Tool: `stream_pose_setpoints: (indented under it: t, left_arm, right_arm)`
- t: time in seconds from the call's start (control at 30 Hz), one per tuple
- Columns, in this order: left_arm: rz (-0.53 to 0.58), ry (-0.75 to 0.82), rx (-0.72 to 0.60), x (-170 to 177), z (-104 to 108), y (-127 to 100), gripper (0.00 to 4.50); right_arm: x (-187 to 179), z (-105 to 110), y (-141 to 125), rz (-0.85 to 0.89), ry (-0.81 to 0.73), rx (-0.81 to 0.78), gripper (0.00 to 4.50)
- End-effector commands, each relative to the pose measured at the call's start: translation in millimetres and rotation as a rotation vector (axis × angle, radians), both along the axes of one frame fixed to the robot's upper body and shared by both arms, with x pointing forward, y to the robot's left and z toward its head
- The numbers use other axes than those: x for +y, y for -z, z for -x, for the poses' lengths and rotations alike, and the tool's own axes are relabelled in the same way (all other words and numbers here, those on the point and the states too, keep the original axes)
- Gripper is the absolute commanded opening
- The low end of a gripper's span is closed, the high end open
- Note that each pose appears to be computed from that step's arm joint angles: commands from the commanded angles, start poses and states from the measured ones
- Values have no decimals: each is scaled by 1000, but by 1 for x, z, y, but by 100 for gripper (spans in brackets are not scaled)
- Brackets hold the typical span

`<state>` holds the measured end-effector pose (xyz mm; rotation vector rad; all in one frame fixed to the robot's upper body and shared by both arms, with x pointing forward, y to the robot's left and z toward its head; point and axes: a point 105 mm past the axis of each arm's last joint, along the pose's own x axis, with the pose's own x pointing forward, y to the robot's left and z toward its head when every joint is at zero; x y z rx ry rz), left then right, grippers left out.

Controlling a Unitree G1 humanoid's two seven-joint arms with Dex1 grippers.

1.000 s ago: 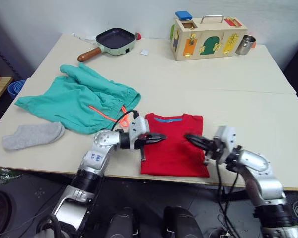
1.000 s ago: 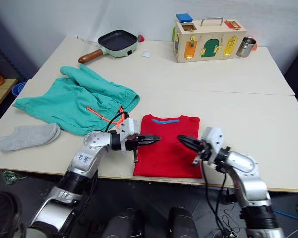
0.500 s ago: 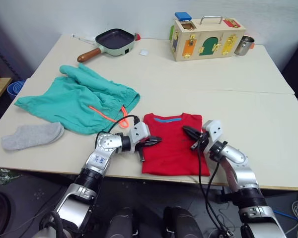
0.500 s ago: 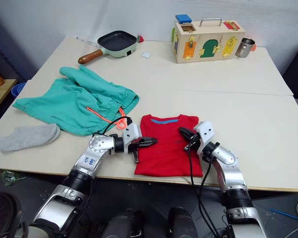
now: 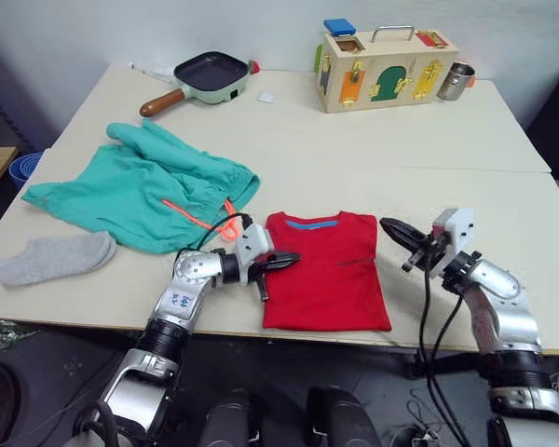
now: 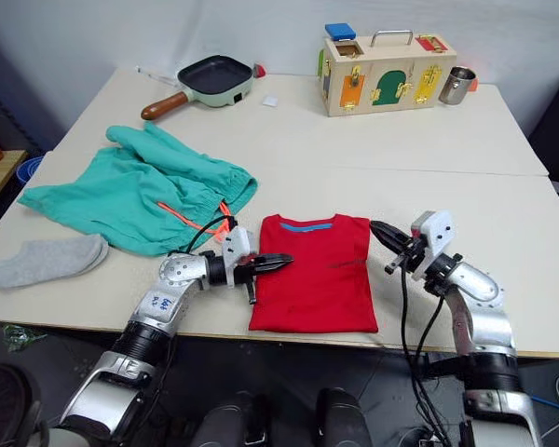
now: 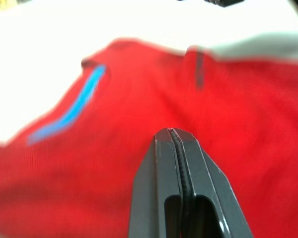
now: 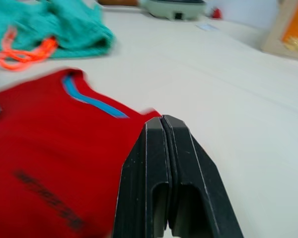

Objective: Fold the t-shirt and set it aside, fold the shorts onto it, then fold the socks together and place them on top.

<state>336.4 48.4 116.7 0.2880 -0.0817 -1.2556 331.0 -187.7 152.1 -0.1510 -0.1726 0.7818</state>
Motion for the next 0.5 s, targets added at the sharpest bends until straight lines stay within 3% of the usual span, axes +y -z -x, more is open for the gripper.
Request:
stream_pose_setpoints:
  t: [0.03,0.2,0.37,0.5]
  left_arm:
    - [4,63,-45,-11,12,-10,2]
    - [-45,89,-51,-19,20,1,2]
    - [-79,105,-41,-18,25,11,2]
    - [-82,83,-52,-15,23,10,2]
  right_arm:
    - [28,18,14,51,-82,54,0]
    - [35,19,44,61,12,103,0]
    - [5,18,70,94,137,174,0]
    - [-15,25,52,-38,128,209,0]
